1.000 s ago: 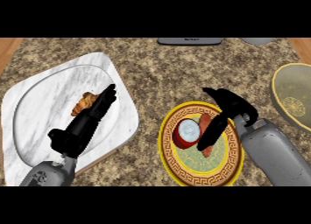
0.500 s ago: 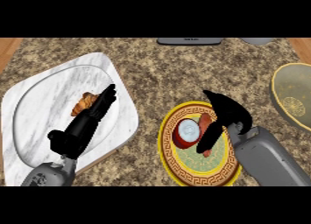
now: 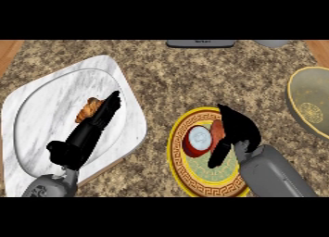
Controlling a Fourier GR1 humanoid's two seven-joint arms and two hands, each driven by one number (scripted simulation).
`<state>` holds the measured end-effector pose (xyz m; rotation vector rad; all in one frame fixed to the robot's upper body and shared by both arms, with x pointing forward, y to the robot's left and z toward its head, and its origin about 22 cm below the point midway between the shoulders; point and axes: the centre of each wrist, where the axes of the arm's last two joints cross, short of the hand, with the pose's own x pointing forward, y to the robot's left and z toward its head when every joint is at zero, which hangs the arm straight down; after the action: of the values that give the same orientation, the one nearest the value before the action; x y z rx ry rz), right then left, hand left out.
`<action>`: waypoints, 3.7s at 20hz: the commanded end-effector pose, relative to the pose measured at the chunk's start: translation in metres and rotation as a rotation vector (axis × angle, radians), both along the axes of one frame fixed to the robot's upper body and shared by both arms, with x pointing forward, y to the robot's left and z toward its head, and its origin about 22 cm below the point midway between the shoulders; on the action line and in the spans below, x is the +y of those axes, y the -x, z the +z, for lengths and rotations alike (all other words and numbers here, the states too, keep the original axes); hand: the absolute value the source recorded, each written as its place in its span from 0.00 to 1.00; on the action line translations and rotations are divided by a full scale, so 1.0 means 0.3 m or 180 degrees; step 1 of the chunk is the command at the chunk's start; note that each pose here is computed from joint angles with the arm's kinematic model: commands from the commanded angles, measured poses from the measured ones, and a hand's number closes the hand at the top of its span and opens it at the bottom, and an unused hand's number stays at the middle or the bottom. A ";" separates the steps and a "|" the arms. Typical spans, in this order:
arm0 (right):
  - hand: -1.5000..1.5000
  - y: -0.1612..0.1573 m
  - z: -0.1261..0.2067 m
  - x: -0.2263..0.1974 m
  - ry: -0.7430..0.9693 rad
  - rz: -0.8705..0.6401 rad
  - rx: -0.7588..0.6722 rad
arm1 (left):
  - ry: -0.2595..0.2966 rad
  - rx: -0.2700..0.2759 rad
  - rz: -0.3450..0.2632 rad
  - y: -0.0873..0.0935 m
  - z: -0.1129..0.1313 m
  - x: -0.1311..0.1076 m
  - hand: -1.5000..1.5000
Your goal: Pick the sweet potato from the plate and place it in the bowl
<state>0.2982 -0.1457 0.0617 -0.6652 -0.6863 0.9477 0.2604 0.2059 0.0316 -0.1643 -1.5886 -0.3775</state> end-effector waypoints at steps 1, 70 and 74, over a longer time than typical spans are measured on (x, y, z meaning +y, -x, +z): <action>0.00 -0.023 -0.033 0.007 0.0201 -0.0286 0.0273 | 0.0012 0.0039 0.0008 0.021 -0.021 -0.025 0.50; 1.00 -0.093 0.245 -0.898 0.0784 0.0141 -0.3080 | -0.0021 -0.0034 -0.0022 -0.001 -0.042 -0.014 0.50; 1.00 -0.108 0.169 -0.932 0.0575 0.0051 -0.2033 | 0.0019 -0.0069 -0.0089 -0.030 0.005 -0.045 0.50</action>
<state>0.3240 -0.4094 0.1262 -1.2551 -1.3347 0.7748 0.2686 0.1970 0.0312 -0.1791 -1.5944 -0.3906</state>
